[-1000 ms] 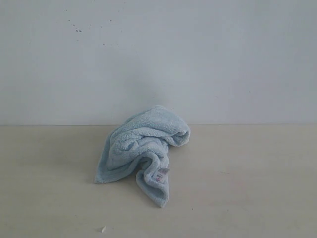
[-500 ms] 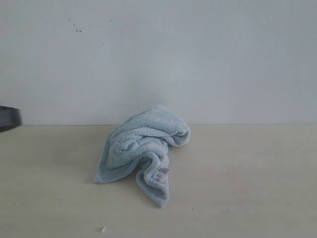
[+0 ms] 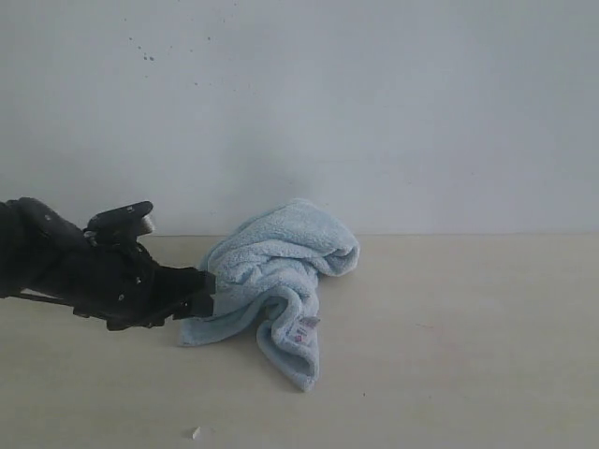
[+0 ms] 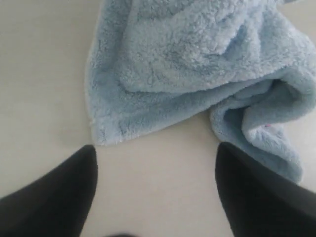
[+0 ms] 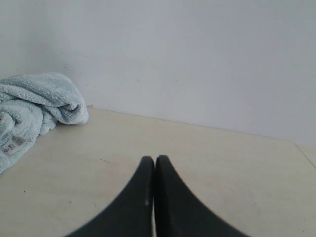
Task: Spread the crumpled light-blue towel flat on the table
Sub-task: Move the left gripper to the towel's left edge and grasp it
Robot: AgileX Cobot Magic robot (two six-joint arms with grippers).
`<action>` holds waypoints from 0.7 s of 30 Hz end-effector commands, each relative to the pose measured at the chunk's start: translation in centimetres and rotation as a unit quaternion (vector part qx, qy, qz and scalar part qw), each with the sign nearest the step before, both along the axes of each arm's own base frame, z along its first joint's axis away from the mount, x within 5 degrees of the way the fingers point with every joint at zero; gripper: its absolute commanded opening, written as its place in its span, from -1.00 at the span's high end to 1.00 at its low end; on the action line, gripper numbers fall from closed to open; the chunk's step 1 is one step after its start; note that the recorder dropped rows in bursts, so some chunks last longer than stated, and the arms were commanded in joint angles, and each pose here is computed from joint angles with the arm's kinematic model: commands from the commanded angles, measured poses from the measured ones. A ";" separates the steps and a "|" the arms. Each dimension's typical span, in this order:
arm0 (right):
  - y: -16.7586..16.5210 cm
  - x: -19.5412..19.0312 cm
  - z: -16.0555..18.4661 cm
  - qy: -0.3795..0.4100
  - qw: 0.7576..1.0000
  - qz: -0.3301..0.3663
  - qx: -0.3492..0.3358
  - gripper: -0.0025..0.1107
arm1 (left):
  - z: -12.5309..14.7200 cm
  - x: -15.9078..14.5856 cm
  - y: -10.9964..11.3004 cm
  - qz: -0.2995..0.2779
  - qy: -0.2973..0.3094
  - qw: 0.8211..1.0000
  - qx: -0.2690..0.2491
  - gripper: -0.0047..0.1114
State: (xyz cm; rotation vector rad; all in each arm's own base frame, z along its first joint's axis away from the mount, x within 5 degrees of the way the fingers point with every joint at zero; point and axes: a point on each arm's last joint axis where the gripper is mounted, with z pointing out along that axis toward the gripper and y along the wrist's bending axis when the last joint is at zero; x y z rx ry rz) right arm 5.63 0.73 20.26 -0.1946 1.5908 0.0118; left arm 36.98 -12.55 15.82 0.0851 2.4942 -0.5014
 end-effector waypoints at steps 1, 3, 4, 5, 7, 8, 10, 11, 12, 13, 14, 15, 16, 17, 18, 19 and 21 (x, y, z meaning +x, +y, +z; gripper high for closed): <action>0.0 0.0 0.1 -0.005 1.000 0.001 0.000 0.96 | -1.4 2.1 -0.8 0.004 -0.001 1.000 -0.003 -0.18; 0.0 0.0 0.1 -0.005 1.000 0.001 0.000 0.96 | -2.0 2.7 -0.9 0.004 0.002 1.000 -0.003 -0.18; 0.0 0.0 0.1 -0.005 1.000 0.001 0.000 0.96 | -2.5 2.9 -1.0 0.004 0.006 1.000 -0.001 -0.18; 0.0 0.0 0.1 -0.005 1.000 0.001 0.000 0.96 | -2.7 2.9 -1.0 0.005 0.008 1.000 0.000 -0.18; 0.0 0.0 0.1 -0.005 1.000 0.001 0.000 0.96 | -3.1 3.0 -1.0 0.002 0.009 1.000 0.004 -0.18; 0.0 0.0 0.1 -0.005 1.000 0.001 0.000 0.96 | -3.3 3.0 -1.0 -0.001 0.009 1.000 0.008 -0.18; 0.0 0.0 0.1 -0.005 1.000 0.001 0.000 0.96 | -3.5 3.0 -0.9 0.001 0.008 1.000 0.011 -0.18; 0.0 0.0 0.1 -0.005 1.000 0.001 0.000 0.96 | -3.6 3.1 -0.9 0.002 0.006 1.000 0.013 -0.18; 0.0 0.0 0.1 -0.005 1.000 0.001 0.000 0.96 | -3.8 3.2 -0.8 0.006 0.004 1.000 0.017 -0.18; 0.0 0.0 0.1 -0.005 1.000 0.001 0.000 0.96 | -4.0 3.2 -0.7 0.009 0.003 1.000 0.019 -0.18; 0.0 0.0 0.1 -0.005 1.000 0.001 0.000 0.96 | -4.4 3.3 -0.7 0.012 0.005 1.000 0.022 -0.18; 0.0 0.0 0.1 -0.005 1.000 0.001 0.000 0.96 | -4.8 3.3 -0.7 0.014 0.007 1.000 0.024 -0.18; 0.0 0.0 0.1 -0.005 1.000 0.001 0.000 0.96 | -5.1 3.4 -0.6 0.015 0.009 0.999 0.026 -0.18; 0.0 0.0 0.1 -0.005 1.000 0.001 0.000 0.96 | -5.5 3.4 -0.6 0.017 0.012 0.999 0.028 -0.18; 0.0 0.0 0.1 -0.005 1.000 0.001 0.000 0.96 | -5.8 3.4 -0.6 0.018 0.015 0.999 0.030 -0.18; 0.0 0.0 0.1 -0.005 1.000 0.001 0.000 0.96 | -6.0 3.4 -0.6 0.019 0.016 0.999 0.031 -0.18; 0.0 0.0 0.1 -0.005 1.000 0.001 0.000 0.96 | -6.4 3.6 -0.6 0.020 0.018 0.999 0.032 -0.18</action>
